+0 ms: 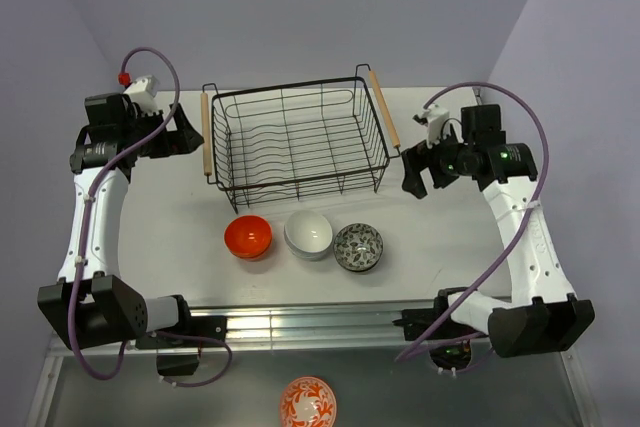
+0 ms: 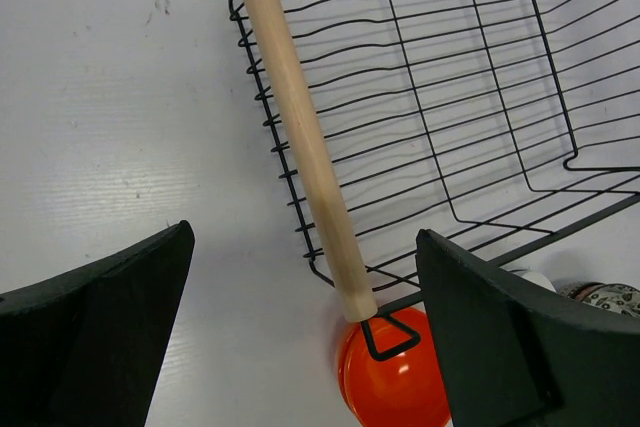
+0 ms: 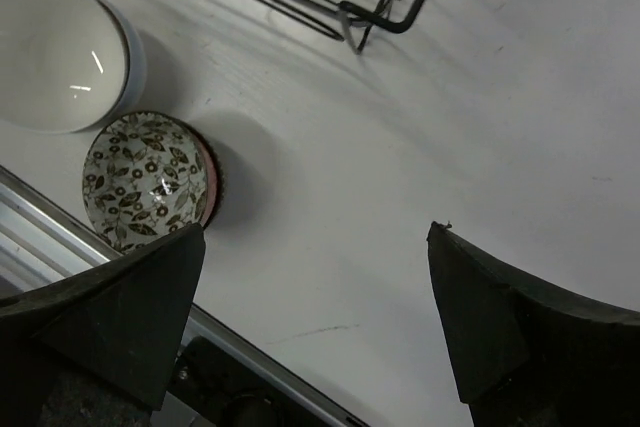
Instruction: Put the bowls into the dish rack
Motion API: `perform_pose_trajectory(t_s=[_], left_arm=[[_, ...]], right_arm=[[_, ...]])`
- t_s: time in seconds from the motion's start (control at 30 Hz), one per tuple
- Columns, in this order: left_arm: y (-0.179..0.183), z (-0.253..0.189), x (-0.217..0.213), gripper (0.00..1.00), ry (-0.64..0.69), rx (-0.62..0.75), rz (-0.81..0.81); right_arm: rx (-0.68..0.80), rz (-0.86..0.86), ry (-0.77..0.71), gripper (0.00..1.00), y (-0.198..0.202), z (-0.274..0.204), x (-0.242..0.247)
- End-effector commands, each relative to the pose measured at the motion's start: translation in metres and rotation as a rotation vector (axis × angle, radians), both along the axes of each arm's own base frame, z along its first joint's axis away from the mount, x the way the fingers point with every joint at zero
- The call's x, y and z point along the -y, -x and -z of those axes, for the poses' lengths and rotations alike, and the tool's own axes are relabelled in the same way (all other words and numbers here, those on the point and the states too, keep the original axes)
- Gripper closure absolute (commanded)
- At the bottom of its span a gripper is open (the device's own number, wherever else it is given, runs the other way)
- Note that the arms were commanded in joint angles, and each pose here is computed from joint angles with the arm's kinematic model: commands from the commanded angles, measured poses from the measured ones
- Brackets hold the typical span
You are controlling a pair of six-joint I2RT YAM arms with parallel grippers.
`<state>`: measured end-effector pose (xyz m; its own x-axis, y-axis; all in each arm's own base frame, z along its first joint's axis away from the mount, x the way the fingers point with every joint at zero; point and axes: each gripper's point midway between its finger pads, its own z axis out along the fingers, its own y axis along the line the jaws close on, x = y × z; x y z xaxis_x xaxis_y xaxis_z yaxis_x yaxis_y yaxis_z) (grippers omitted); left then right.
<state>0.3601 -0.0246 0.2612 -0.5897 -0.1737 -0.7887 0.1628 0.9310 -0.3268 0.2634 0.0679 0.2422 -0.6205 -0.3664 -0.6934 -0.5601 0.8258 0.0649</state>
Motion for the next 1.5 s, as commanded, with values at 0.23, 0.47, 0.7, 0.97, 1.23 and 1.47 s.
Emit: perform_pose_trajectory(t_s=[0.23,0.47,0.7,0.97,1.23,1.47], left_arm=[[-0.002,-0.029,0.009,0.00,0.005,0.100,0.057],[-0.003,-0.035,0.005,0.00,0.000,0.105,0.035],[0.002,-0.037,0.005,0.00,-0.011,0.124,0.029],[-0.001,-0.038,0.004,0.00,-0.014,0.126,0.029],[-0.002,-0.035,0.005,0.01,-0.002,0.124,0.032],[-0.001,-0.034,0.005,0.00,-0.010,0.125,0.032]], right_arm=[[-0.076,-0.112,0.061,0.23,0.039,0.046,-0.044],[-0.089,-0.190,0.156,0.32,0.040,0.089,-0.085],[-0.157,-0.184,0.194,0.40,0.036,0.115,-0.094],[-0.253,-0.216,0.201,0.46,0.048,0.129,-0.098],[-0.302,-0.206,0.255,0.51,0.052,0.150,-0.090],[-0.322,-0.203,0.265,0.54,0.055,0.161,-0.089]])
